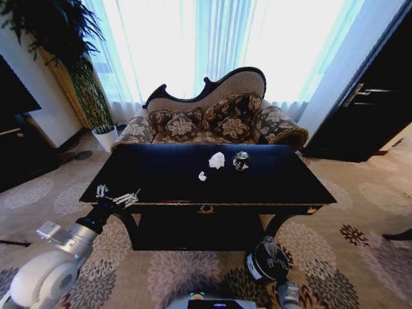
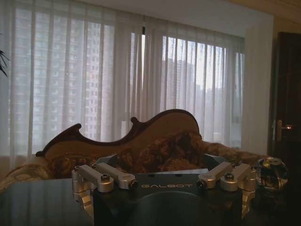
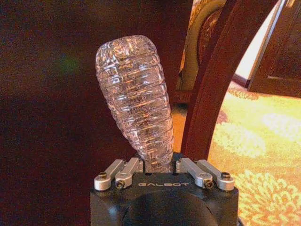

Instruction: Move to the front of the table and place the trash on the table into the trash bin.

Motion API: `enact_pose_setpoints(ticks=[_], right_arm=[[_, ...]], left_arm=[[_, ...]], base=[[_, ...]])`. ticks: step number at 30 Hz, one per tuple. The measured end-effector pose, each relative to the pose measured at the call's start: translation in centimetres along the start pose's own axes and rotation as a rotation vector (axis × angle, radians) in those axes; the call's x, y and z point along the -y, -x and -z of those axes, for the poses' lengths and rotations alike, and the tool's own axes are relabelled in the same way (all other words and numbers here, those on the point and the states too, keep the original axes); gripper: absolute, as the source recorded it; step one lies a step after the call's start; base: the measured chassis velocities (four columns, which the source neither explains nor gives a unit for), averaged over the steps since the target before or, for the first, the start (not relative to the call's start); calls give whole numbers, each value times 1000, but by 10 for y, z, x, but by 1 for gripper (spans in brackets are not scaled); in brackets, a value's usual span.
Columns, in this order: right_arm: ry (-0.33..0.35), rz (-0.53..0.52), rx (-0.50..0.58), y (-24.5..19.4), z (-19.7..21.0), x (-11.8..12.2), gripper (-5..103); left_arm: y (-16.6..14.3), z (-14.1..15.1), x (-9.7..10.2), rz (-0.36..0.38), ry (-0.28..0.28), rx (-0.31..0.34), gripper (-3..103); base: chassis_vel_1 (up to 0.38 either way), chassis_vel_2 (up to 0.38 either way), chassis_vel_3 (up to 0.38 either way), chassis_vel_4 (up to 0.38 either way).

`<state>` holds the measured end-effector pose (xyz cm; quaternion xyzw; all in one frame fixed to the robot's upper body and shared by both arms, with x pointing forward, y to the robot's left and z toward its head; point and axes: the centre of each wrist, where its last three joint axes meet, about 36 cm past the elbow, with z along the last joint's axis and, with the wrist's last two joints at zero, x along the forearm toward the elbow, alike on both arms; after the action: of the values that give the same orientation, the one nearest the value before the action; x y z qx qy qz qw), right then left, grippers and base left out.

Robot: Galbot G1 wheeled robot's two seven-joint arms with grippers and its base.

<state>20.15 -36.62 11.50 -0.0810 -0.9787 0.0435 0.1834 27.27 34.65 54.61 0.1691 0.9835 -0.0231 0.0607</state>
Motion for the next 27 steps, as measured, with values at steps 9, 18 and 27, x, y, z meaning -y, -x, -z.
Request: enact_pose_setpoints(ticks=[9,18,27], right_arm=[[19,4,-50,16,-17,-5,25],[3,6,-34,49,-20,-9,25],[-26,-45,-79,70,-30,15,25]], left_arm=[[1,2,3,0,-7,6,100],[-1,3,6,2,-10,2,100],[-1,2,11,3,-14,-5,100]], base=[[0,0,0,0],[0,0,0,0],[0,0,0,0]])
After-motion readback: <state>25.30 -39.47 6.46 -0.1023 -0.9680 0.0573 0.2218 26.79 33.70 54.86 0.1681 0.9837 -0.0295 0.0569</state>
